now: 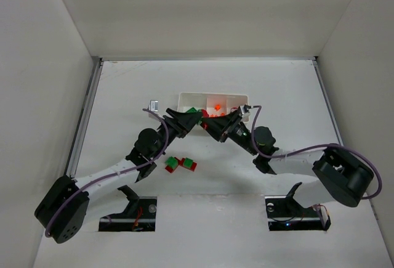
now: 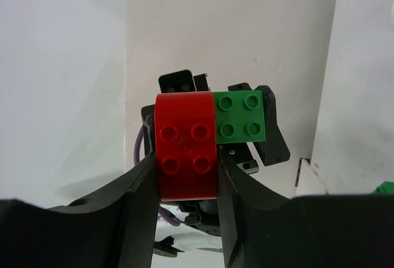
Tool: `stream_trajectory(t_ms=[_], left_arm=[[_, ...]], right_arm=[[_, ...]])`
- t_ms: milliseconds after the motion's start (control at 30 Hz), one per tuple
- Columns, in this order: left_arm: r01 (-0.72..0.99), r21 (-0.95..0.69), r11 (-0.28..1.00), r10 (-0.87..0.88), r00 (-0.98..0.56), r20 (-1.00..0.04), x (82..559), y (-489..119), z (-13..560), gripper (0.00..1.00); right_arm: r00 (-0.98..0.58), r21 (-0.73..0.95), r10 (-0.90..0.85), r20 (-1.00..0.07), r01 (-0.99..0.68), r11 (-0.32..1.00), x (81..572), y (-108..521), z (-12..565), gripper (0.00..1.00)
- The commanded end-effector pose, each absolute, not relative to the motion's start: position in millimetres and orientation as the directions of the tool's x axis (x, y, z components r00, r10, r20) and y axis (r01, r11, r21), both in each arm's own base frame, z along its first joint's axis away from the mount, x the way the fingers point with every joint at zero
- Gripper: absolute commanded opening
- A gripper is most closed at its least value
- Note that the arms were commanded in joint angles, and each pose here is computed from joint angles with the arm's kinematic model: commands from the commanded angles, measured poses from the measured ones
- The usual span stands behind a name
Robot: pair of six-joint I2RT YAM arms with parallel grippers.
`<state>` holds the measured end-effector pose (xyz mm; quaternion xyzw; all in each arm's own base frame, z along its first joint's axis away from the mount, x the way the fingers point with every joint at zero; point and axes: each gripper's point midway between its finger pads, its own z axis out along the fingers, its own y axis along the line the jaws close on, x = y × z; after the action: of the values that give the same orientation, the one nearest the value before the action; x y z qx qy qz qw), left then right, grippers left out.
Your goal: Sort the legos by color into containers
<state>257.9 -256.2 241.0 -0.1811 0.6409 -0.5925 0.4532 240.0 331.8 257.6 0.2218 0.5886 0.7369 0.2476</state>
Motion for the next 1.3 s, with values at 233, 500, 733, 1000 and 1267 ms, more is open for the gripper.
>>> stream_trajectory(t_ms=[233, 500, 733, 1000, 1267], left_arm=[[0.375, -0.884, 0.279, -0.726, -0.521, -0.45, 258.1, -259.6, 257.8, 0.43], [0.366, -0.883, 0.294, -0.722, -0.521, -0.456, 262.1, -252.8, 254.7, 0.42], [0.346, -0.855, 0.386, -0.693, -0.503, -0.517, 269.8, -246.4, 237.3, 0.42], [0.308, -0.787, 0.534, -0.632, -0.474, -0.614, 282.9, -239.6, 216.3, 0.42], [0.268, -0.721, 0.638, -0.582, -0.445, -0.68, 303.6, -238.9, 206.9, 0.42]], right_arm=[[-0.694, 0.973, 0.693, -0.198, -0.224, 0.054, 249.6, 292.7, 262.2, 0.23], [-0.589, 0.92, 0.706, -0.393, -0.248, 0.305, 263.1, 256.0, 250.5, 0.23], [-0.444, 0.699, 0.593, -0.672, -0.116, 0.706, 290.9, 202.5, 216.7, 0.23], [-0.438, 0.491, 0.434, -0.787, -0.021, 0.871, 337.6, 191.3, 178.8, 0.25], [-0.391, 0.447, 0.419, -0.82, 0.022, 0.894, 367.7, 181.4, 176.4, 0.38]])
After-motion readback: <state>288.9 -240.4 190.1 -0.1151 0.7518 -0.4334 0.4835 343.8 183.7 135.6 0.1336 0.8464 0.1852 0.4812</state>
